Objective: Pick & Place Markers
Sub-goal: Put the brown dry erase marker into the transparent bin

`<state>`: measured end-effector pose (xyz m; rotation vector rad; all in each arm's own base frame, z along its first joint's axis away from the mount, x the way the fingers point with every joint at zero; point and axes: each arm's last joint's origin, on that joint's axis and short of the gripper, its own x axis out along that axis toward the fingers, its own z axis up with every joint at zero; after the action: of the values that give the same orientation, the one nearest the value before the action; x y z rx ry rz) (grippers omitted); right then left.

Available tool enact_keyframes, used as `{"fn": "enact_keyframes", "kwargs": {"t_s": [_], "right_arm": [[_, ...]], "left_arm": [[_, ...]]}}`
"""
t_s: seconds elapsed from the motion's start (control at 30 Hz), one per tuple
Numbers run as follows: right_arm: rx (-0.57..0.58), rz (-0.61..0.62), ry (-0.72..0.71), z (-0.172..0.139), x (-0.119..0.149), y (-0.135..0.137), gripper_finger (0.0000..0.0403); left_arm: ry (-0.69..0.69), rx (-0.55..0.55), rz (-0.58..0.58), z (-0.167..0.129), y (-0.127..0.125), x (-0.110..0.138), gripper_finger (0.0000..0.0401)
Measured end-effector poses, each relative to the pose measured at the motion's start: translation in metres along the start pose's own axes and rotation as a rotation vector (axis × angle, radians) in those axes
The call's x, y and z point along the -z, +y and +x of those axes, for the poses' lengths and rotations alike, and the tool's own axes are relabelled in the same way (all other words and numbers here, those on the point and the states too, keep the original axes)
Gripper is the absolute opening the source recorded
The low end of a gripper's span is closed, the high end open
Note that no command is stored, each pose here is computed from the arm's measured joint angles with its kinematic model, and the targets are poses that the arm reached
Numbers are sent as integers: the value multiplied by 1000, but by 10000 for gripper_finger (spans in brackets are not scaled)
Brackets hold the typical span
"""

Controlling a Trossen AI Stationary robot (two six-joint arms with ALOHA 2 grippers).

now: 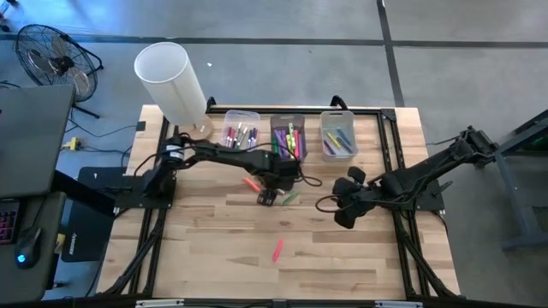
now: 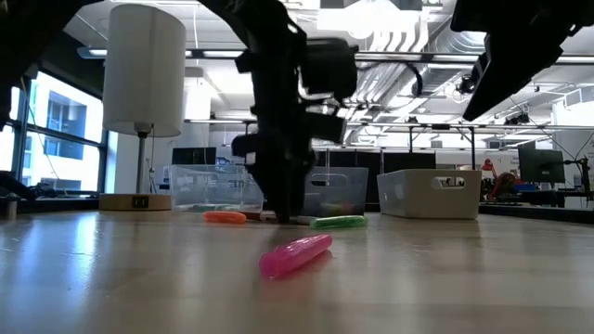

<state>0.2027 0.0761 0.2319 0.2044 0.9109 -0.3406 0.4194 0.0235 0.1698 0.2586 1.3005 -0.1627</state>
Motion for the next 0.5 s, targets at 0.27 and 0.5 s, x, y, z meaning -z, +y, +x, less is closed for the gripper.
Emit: {"fn": "enact_keyframes", "kwargs": {"t_s": [0.27, 0.5], "right_arm": [[30, -50, -12, -1, 0, -2, 78], [39, -54, -18, -1, 0, -3, 78]], "left_arm": [[61, -4, -17, 13, -4, 2, 233], [56, 0, -19, 14, -5, 2, 145]]}}
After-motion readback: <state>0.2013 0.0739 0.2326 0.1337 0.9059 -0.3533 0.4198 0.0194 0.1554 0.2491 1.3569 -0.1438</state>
